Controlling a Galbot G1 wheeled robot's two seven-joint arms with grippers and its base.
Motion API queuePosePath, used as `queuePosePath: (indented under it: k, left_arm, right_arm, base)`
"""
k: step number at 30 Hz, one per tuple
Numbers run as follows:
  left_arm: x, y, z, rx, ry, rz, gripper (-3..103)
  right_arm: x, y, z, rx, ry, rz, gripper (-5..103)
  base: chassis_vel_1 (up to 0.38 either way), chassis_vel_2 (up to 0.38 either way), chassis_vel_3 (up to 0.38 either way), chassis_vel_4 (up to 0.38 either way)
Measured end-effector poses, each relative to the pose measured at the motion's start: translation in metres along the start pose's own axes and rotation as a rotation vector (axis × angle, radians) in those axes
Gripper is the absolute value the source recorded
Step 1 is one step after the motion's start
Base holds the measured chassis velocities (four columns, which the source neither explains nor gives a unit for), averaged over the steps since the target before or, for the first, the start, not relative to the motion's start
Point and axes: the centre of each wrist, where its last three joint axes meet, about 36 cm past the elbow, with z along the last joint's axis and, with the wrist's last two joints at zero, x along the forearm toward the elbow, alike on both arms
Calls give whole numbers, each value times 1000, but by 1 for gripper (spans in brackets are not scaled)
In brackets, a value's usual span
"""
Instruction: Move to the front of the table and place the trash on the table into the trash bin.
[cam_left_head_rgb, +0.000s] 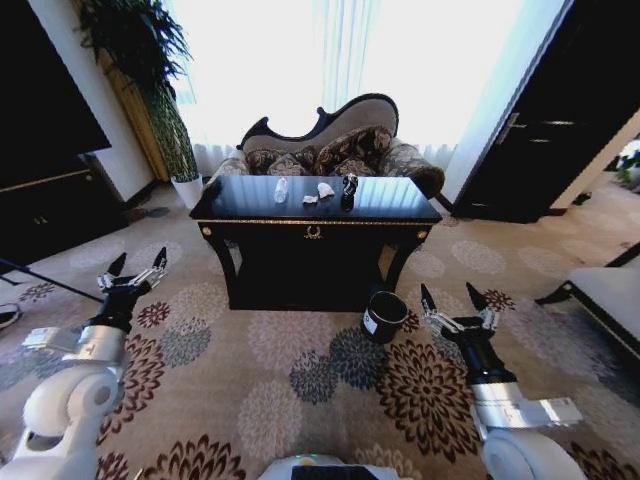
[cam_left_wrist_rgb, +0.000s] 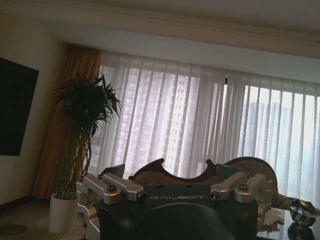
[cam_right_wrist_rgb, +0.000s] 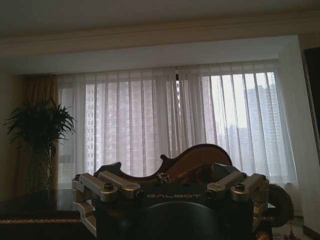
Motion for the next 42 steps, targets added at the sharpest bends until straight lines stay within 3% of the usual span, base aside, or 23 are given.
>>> queuePosePath:
  k: [42]
  left_arm:
    - [1, -2, -3, -4, -17, 2, 100]
  right_arm:
    - [2, 2, 8, -6, -31, 28, 100]
  base:
    - [-219, 223, 218, -220]
